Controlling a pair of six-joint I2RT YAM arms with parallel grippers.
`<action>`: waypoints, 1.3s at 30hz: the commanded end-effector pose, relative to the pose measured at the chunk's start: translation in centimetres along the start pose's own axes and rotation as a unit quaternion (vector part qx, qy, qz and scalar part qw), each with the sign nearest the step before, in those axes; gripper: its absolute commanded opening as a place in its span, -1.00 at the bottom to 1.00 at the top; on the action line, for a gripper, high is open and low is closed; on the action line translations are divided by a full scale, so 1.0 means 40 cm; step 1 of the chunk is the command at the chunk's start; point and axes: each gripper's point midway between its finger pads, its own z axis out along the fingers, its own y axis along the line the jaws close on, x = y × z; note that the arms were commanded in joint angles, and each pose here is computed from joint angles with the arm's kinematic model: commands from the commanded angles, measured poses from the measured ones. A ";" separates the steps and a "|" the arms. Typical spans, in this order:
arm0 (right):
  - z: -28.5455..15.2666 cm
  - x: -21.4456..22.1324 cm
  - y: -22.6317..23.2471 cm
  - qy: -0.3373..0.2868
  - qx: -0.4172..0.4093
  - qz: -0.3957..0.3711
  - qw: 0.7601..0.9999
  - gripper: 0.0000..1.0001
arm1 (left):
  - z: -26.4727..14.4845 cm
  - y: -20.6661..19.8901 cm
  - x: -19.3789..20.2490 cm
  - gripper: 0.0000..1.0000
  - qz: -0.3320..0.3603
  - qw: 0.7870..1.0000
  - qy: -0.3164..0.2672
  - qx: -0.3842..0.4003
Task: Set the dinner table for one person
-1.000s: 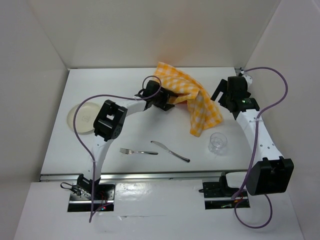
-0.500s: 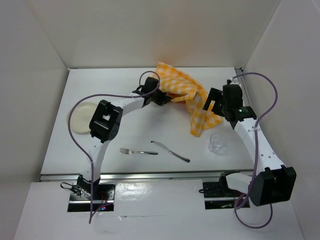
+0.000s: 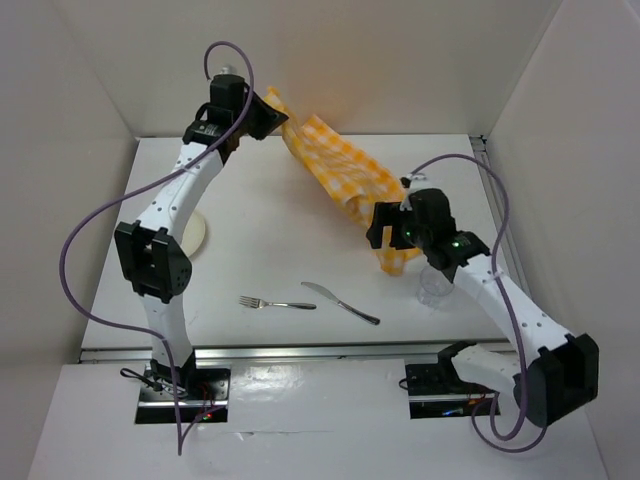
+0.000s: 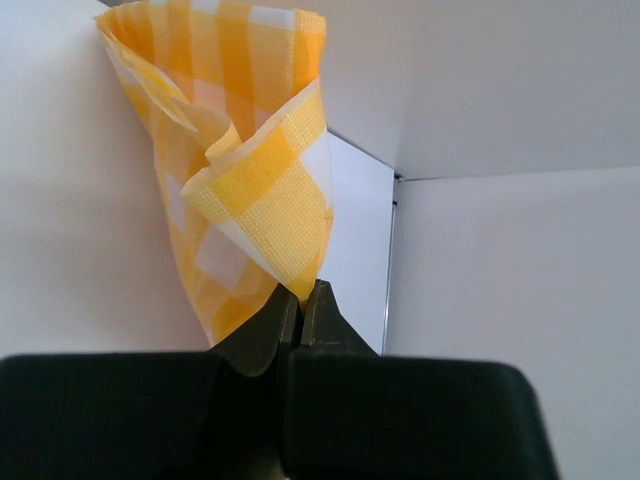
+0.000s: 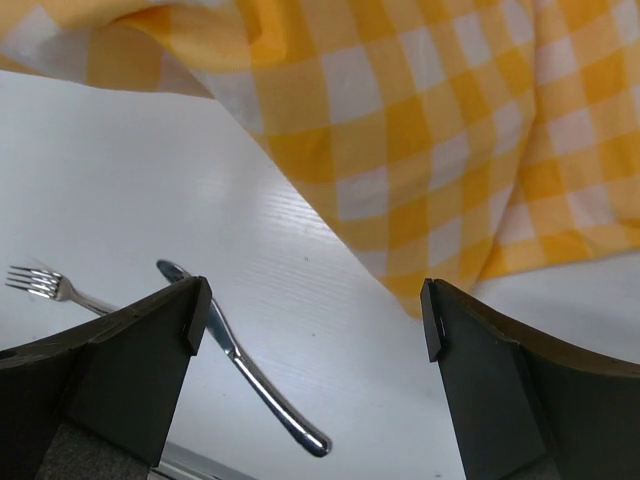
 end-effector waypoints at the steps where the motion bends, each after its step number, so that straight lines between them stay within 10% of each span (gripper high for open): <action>1: 0.046 -0.009 0.040 -0.023 0.019 -0.023 0.999 1.00 | -0.044 -0.015 0.003 -1.00 0.056 0.998 0.011 -0.001; 10: 0.219 0.084 -0.026 0.008 0.184 -0.064 0.981 1.00 | -0.071 -0.020 -0.030 -1.00 0.065 0.998 0.010 0.010; 15: 0.253 0.069 -0.092 0.001 0.280 -0.079 0.957 0.27 | -0.099 0.003 -0.072 -1.00 0.067 0.998 0.003 0.009; 18: 0.262 0.054 -0.093 -0.008 0.279 -0.072 0.958 0.21 | -0.105 0.021 -0.090 -1.00 0.063 0.998 0.000 0.007; 25: 0.276 -0.003 -0.125 -0.033 0.284 -0.066 0.956 -1.00 | -0.101 0.039 -0.095 -1.00 0.064 0.998 0.007 0.011; 34: 0.244 -0.389 -0.091 -0.177 0.157 -0.114 0.965 -1.00 | -0.085 -0.009 -0.178 -1.00 0.069 0.996 0.012 0.061; 39: 0.161 -0.404 -0.096 -0.159 0.037 -0.128 0.978 -1.00 | -0.128 0.042 -0.202 -1.00 0.080 0.996 -0.003 0.042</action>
